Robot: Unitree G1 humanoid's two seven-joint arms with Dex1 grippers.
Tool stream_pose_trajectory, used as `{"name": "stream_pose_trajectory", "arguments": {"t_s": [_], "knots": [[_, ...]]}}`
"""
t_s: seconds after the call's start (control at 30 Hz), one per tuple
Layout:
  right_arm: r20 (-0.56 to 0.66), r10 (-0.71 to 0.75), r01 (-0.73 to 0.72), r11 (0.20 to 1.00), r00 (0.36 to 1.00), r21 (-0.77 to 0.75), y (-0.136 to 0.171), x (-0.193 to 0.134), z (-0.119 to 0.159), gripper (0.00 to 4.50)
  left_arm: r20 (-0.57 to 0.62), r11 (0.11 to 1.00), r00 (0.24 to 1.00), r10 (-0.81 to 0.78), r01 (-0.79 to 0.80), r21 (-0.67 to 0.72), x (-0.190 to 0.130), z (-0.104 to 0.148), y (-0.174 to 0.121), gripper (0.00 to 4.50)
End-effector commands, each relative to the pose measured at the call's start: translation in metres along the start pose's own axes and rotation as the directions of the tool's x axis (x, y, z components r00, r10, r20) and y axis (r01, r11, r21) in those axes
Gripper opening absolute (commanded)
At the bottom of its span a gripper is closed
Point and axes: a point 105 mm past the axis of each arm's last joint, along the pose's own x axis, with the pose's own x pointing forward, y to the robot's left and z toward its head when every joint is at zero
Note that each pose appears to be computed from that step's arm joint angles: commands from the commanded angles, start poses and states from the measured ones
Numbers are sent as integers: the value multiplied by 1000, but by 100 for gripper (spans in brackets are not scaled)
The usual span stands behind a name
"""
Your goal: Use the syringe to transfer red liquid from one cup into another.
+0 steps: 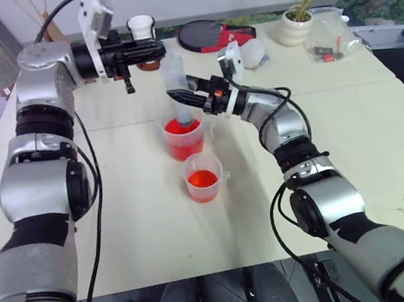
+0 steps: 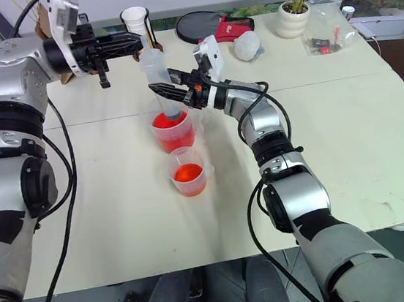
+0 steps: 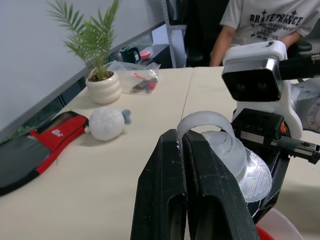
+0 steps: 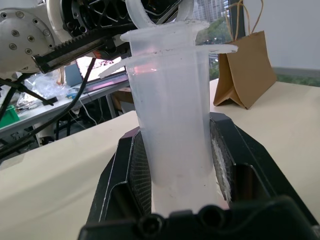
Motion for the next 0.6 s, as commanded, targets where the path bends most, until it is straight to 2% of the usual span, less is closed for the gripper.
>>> {"name": "stream_pose_trajectory", "arguments": {"t_s": [0.03, 0.37, 0.6], "knots": [[-21, 93, -93, 995, 995, -31, 20, 12, -8, 132, 126, 992, 988, 85, -96, 83, -12, 49, 15, 3], [-40, 105, -106, 994, 994, -18, 27, 12, -19, 132, 245, 987, 963, 116, -139, 81, -18, 83, 20, 3], [-40, 95, -95, 995, 995, -15, 26, 10, -20, 132, 263, 986, 956, 126, -150, 71, -20, 87, 22, 3]]}}
